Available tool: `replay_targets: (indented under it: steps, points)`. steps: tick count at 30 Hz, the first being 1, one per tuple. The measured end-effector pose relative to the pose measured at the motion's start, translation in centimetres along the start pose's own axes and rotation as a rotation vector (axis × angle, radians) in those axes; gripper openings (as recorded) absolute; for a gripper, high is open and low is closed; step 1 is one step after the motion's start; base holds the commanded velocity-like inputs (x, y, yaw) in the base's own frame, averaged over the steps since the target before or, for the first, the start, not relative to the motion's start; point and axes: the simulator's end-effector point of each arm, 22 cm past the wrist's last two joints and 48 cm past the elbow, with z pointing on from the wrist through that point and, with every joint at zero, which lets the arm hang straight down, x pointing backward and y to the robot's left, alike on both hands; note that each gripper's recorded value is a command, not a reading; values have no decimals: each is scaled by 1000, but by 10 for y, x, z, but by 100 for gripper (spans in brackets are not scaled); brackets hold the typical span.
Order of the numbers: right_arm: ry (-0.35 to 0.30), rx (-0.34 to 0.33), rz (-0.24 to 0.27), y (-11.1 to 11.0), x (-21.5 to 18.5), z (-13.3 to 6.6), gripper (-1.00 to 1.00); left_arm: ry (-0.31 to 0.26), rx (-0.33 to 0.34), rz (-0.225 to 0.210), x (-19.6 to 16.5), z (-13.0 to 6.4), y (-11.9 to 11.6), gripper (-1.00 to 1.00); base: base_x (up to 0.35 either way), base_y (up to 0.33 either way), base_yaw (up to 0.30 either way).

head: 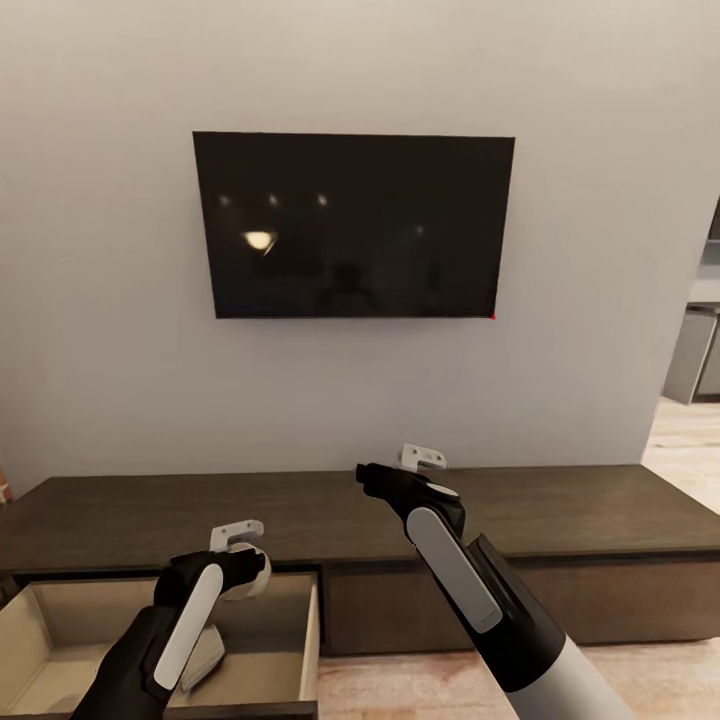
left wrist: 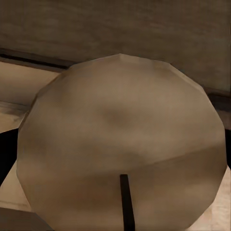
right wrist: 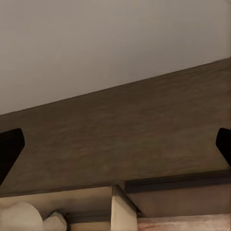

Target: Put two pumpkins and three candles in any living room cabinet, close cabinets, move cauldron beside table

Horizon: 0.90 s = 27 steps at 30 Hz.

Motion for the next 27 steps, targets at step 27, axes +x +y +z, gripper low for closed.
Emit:
replay_targets:
  steps: [27]
  points:
    - [-14,-75,-67,28,19,-11,100,92,-23,6,43,24,11,-100,10,0,0]
